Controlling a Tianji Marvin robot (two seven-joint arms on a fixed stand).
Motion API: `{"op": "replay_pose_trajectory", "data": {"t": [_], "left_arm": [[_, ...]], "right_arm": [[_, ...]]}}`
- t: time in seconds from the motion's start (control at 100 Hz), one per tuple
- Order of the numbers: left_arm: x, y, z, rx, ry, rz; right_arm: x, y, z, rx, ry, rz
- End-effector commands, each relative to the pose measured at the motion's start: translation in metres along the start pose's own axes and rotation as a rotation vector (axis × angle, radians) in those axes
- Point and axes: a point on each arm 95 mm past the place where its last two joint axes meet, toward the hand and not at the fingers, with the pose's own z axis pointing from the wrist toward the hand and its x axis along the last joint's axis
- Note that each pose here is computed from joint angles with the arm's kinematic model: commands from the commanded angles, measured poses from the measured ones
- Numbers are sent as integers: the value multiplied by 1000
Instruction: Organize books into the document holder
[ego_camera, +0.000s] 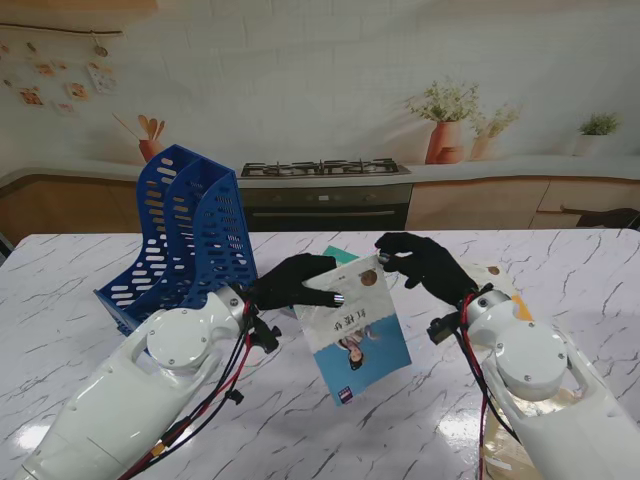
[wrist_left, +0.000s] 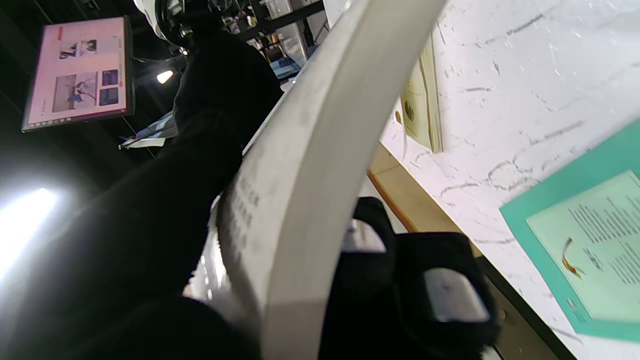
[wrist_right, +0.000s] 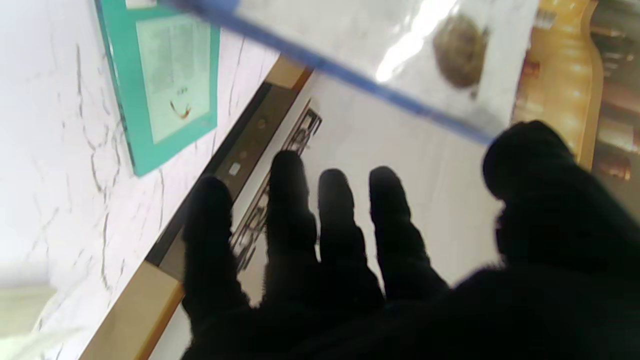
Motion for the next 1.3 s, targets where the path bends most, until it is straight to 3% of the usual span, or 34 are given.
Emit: {"op": "replay_pose_trajectory", "data": {"t": [0.0, 0.2, 0.38, 0.5, 0.7, 1.09, 1.29], "left_arm": [[11, -5, -4, 24, 22, 35], [29, -28, -21, 126, -32, 123], [51, -47, -39, 198, -61, 177], [64, -59, -48, 251, -87, 274], [85, -81, -68, 336, -137, 351], [114, -110, -112, 493, -252, 429], [118, -118, -126, 528, -304, 462]], "right_arm": [[0, -1, -3, -13, -7, 17], [-8, 5, -10, -53, -37, 24], [-16, 5, -12, -56, -62, 40], [-22, 4, -11, -59, -83, 57], [-28, 5, -11, -61, -98, 69], [-30, 3, -9, -58, -100, 74], [-27, 1, -8, -56, -82, 61]]}}
